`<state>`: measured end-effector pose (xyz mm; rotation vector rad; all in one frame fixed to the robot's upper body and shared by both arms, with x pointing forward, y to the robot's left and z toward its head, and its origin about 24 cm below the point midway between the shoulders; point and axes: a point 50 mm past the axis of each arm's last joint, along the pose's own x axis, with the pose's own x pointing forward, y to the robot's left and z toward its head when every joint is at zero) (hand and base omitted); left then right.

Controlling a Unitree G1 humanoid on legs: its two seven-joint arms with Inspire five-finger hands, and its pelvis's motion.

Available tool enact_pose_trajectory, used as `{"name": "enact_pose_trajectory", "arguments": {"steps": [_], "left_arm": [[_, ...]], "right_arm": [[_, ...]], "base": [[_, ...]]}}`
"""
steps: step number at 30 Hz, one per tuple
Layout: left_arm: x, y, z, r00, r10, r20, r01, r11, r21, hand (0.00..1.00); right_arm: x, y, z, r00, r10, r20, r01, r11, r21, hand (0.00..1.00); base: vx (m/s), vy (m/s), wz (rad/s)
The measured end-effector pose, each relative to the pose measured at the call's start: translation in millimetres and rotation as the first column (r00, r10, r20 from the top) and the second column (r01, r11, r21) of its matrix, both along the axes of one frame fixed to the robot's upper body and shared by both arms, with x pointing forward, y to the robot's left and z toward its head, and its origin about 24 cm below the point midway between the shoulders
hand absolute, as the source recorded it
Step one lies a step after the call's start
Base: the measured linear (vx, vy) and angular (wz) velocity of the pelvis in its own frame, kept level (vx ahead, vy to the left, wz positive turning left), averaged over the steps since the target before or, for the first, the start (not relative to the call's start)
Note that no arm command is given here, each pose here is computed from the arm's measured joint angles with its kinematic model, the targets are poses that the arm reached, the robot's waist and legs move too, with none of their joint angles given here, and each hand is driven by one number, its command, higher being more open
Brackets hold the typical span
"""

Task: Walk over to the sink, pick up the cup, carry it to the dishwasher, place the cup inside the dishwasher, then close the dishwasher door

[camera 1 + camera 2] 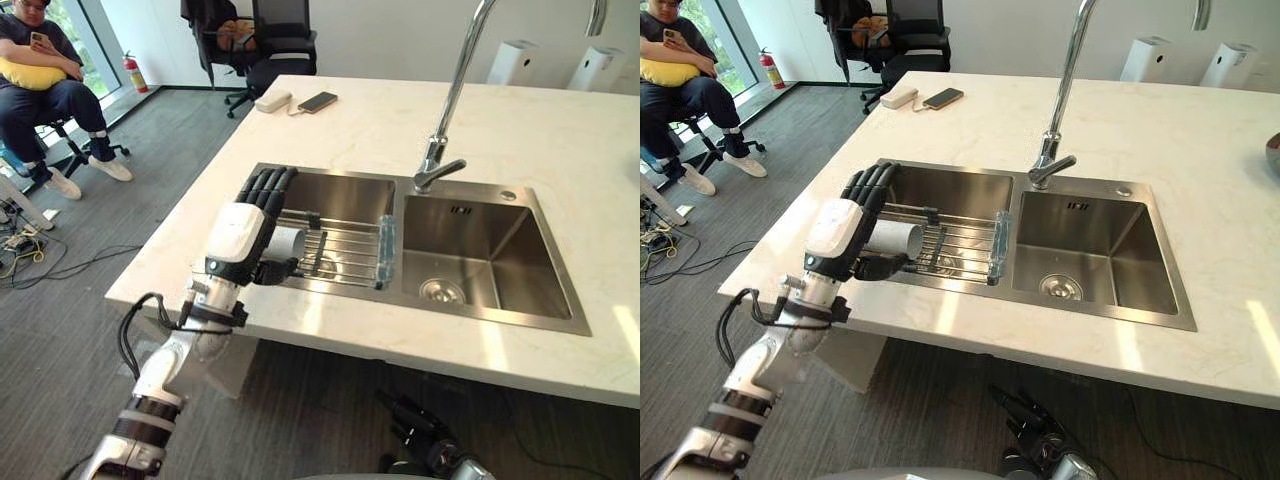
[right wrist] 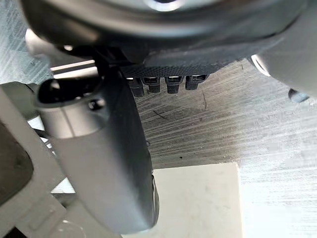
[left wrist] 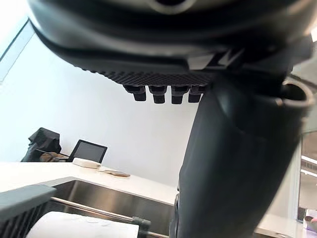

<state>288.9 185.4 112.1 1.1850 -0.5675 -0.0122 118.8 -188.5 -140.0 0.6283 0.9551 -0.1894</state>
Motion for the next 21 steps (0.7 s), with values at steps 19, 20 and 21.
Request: {"name": "enact_pose_trajectory", "arguments": {"steps": [19, 20, 21], "left_arm": [[42.4, 31.3, -37.4, 0.904, 0.309, -0.294, -0.262, 0.947, 0.188, 1.0], [42.8, 34.0, -38.9, 0.896, 0.328, -0.3, -0.279, 0.94, 0.194, 1.0], [43.4, 35.2, -39.1, 0.892, 0.336, -0.302, -0.286, 0.938, 0.197, 1.0]], "right_arm": [[0.3, 2.4, 0.8, 0.999, 0.03, -0.011, -0.03, 1.0, 0.003, 1.0], [-0.3, 2.6, 0.9, 1.0, 0.028, -0.011, -0.028, 1.0, 0.003, 1.0], [-0.5, 2.5, 0.9, 1.0, 0.028, -0.011, -0.028, 1.0, 0.003, 1.0]], "base": [[-0.05, 0.0, -0.16], [-0.03, -0.013, -0.09], [-0.02, -0.014, -0.06]]}}
